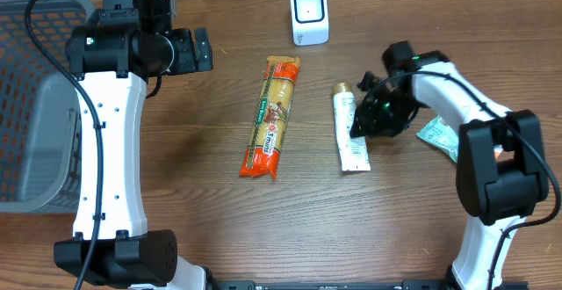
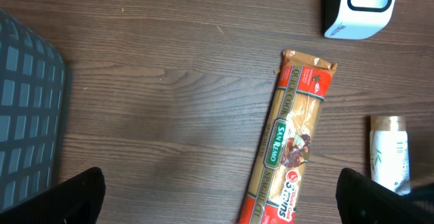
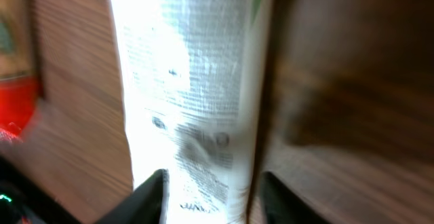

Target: Scan the item barcode

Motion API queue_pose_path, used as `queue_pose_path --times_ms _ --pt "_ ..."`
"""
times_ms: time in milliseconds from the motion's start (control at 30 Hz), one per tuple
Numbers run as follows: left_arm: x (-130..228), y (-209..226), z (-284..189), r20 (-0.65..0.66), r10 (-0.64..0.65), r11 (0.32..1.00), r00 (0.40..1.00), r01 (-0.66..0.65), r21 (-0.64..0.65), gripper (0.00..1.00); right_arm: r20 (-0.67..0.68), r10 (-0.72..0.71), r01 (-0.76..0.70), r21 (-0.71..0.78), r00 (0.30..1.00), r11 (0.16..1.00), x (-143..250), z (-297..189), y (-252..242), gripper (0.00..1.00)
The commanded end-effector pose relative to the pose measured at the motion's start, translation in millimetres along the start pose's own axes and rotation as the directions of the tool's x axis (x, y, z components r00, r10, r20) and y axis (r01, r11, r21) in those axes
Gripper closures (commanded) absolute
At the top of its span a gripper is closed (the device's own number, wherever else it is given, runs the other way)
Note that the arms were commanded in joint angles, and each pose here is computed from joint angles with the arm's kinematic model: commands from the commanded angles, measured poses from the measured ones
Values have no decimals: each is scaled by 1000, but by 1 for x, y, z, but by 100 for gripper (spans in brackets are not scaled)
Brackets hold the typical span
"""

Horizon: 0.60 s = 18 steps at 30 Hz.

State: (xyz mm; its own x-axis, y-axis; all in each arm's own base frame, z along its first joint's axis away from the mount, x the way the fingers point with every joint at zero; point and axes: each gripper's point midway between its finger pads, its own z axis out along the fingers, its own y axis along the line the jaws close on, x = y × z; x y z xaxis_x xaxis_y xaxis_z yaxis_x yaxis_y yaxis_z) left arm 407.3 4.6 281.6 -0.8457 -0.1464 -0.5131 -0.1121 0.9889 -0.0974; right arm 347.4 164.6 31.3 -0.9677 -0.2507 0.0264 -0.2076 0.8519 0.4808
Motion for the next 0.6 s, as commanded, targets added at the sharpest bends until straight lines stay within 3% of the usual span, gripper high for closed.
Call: queue_pose_path --times_ms 0,100,200,300,400,567 --pt "-2 3 0 4 11 1000 1000 -11 -8 0 95 -32 41 -88 995 995 -22 -20 8 36" --pt "-2 3 0 3 11 1000 1000 -11 -8 0 147 -81 96 -102 986 990 -32 -19 5 29" --pt "-2 3 0 4 11 1000 1000 -11 -8 0 170 -93 112 -104 981 988 -36 -12 2 28" --pt "-2 3 0 3 11 1000 1000 -11 -8 0 180 -96 122 -139 979 983 -32 0 2 31" --pt "-2 3 0 4 11 1000 1000 -11 -8 0 149 -73 96 -151 986 984 -17 13 -5 41" --pt "-2 3 0 4 11 1000 1000 -11 -8 0 162 -66 101 -215 985 971 -7 29 -6 40"
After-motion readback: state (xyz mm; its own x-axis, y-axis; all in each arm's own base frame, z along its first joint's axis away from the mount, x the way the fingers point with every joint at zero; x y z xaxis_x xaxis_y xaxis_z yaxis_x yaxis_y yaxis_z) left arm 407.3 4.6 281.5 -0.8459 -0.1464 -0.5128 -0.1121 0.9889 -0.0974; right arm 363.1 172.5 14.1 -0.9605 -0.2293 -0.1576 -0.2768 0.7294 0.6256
